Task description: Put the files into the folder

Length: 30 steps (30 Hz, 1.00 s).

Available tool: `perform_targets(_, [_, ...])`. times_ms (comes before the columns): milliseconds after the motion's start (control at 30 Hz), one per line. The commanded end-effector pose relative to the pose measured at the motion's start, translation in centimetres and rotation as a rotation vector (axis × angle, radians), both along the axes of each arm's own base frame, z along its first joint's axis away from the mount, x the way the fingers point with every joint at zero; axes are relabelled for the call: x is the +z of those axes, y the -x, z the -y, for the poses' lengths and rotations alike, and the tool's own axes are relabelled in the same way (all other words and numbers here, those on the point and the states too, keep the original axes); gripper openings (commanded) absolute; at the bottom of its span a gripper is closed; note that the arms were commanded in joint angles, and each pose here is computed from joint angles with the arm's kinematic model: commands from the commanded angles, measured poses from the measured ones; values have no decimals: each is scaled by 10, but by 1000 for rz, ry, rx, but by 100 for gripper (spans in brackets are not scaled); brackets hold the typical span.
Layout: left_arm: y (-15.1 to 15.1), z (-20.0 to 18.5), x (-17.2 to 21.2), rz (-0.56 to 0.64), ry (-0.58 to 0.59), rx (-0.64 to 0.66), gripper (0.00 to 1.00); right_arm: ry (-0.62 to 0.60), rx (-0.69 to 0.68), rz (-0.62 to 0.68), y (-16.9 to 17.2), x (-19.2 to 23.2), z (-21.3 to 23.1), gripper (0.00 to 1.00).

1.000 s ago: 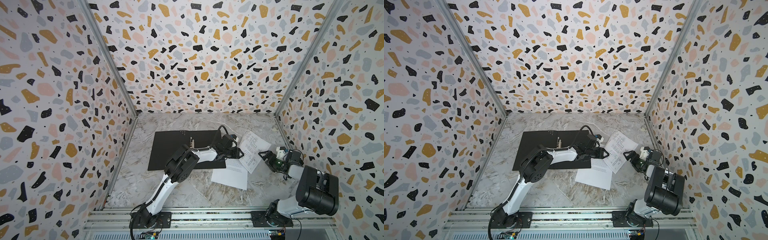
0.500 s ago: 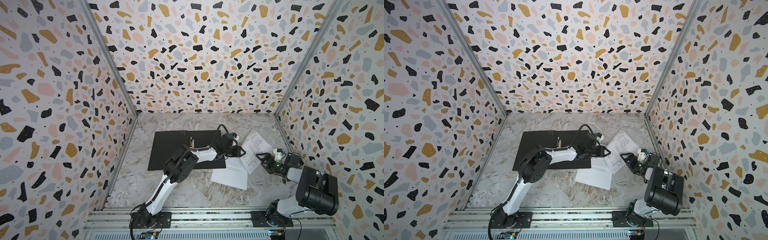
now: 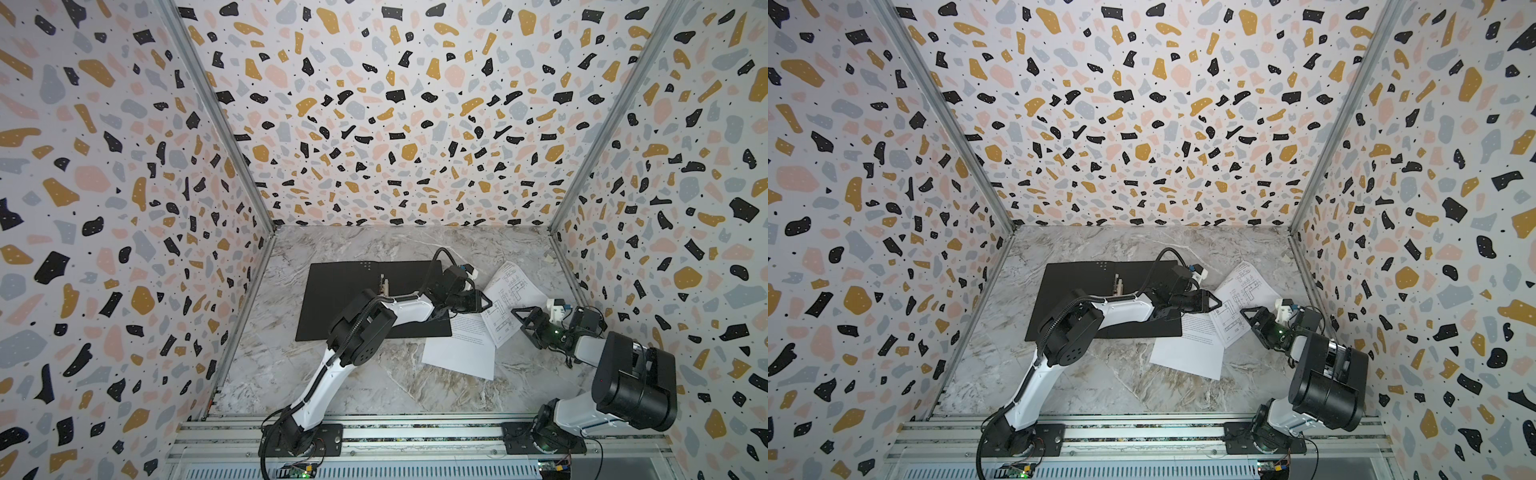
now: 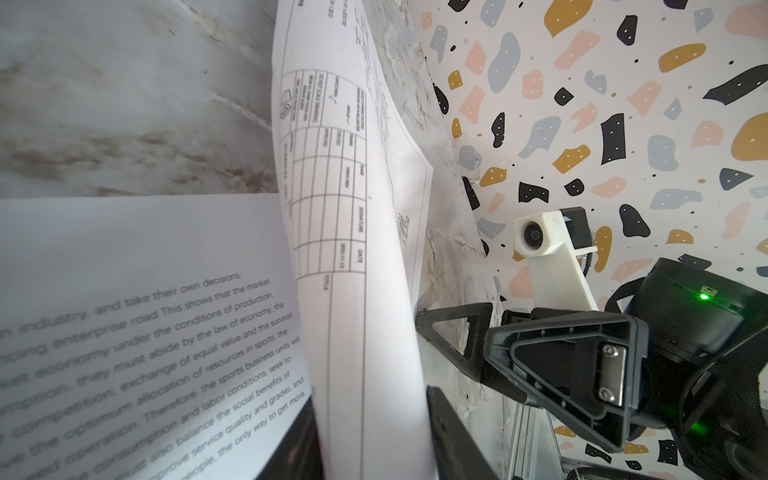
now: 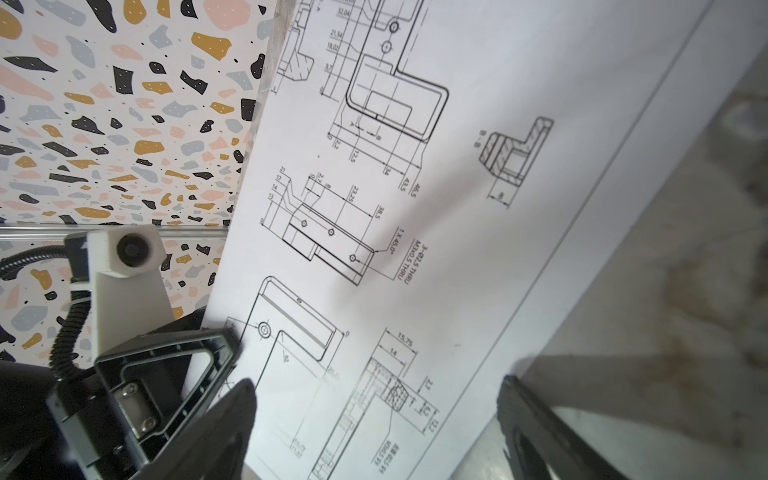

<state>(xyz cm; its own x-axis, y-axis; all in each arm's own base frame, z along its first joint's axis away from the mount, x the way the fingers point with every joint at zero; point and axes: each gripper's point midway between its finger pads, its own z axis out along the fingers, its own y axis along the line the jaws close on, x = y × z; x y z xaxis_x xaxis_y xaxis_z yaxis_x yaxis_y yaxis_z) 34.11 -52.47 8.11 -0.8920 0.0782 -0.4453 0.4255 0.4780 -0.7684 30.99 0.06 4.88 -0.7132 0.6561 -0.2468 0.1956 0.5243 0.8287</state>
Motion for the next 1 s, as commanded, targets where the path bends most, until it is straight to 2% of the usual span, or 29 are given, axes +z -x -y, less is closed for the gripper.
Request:
perform_targets(0, [-2, -1, 23, 33, 46, 4, 38, -43, -42, -237, 37, -41, -7, 91])
perform_targets(567, [-21, -6, 44, -20, 145, 79, 36, -51, -37, -241, 48, -40, -12, 91])
perform_targets(967, [-20, -7, 50, -46, 198, 97, 36, -160, -60, -225, 51, -38, -24, 91])
